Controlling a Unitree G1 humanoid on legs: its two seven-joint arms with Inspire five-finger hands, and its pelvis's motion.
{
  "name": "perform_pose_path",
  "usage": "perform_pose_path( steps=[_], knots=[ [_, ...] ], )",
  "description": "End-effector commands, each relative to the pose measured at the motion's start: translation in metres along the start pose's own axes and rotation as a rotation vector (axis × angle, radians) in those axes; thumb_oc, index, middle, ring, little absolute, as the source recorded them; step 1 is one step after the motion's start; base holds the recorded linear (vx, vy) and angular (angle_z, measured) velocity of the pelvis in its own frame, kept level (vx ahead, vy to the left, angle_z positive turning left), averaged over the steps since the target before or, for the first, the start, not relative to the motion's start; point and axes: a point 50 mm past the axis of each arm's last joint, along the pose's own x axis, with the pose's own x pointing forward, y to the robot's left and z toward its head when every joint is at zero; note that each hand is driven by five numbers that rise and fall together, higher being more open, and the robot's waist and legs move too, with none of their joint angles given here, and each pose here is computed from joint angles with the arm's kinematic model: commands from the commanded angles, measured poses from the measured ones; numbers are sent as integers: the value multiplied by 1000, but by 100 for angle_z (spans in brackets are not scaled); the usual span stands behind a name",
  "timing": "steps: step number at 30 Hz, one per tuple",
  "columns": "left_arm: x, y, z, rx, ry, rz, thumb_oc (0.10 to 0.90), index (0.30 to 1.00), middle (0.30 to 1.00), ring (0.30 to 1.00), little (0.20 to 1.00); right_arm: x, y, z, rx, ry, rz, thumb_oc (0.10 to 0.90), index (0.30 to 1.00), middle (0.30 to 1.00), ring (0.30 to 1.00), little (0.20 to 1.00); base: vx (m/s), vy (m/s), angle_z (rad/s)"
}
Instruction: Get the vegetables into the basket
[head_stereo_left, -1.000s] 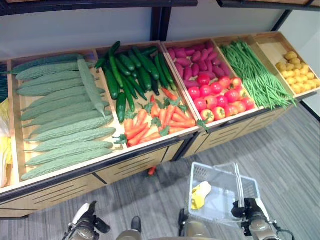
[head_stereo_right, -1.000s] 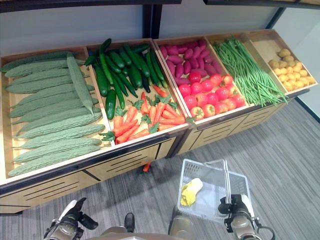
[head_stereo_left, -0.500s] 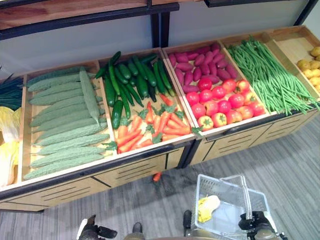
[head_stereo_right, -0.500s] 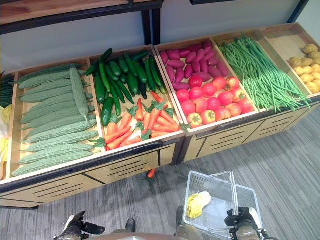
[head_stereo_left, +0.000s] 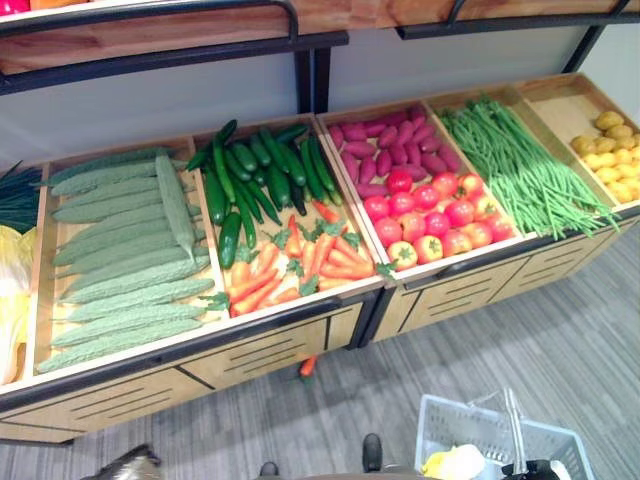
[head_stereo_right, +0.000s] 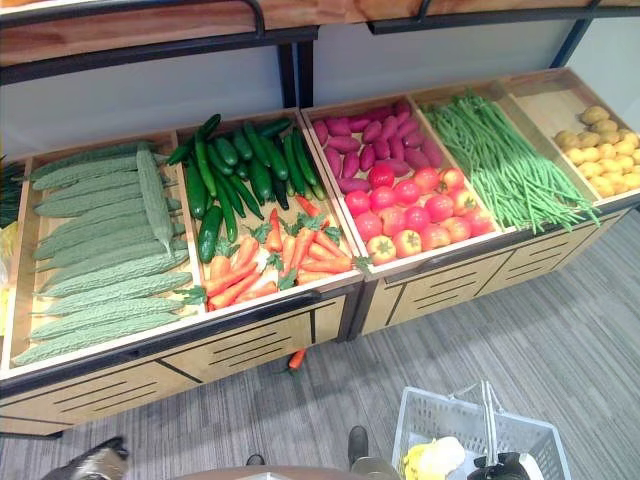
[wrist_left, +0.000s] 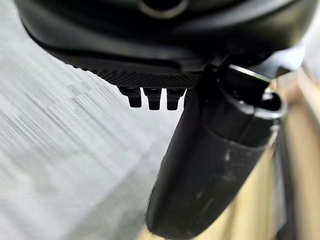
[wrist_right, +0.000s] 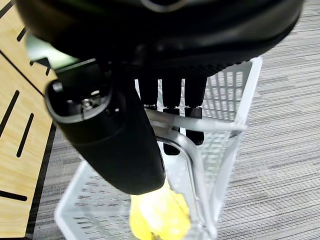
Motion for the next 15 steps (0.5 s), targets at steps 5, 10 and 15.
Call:
perform_pose_path(
  steps=[5,10,15],
  knots=[
    [-37,-12,145,-123,-697,48,900,1000,1000,1000,1000,3,-18,18,-54,-124,-108,400,300,300,300,300,6,20,-5],
    [-115,-33,183,9,-1248,-176,900,1000,1000,1000,1000,3,-17,9,-10,-87,-92,400,300,300,300,300,-2,-2,2],
    [-147,-43,188,-60,-1309,-501,900,1000,1000,1000,1000,5,-21,18,3,-106,-81,400,300,300,300,300,-5,6,-2]
  ],
)
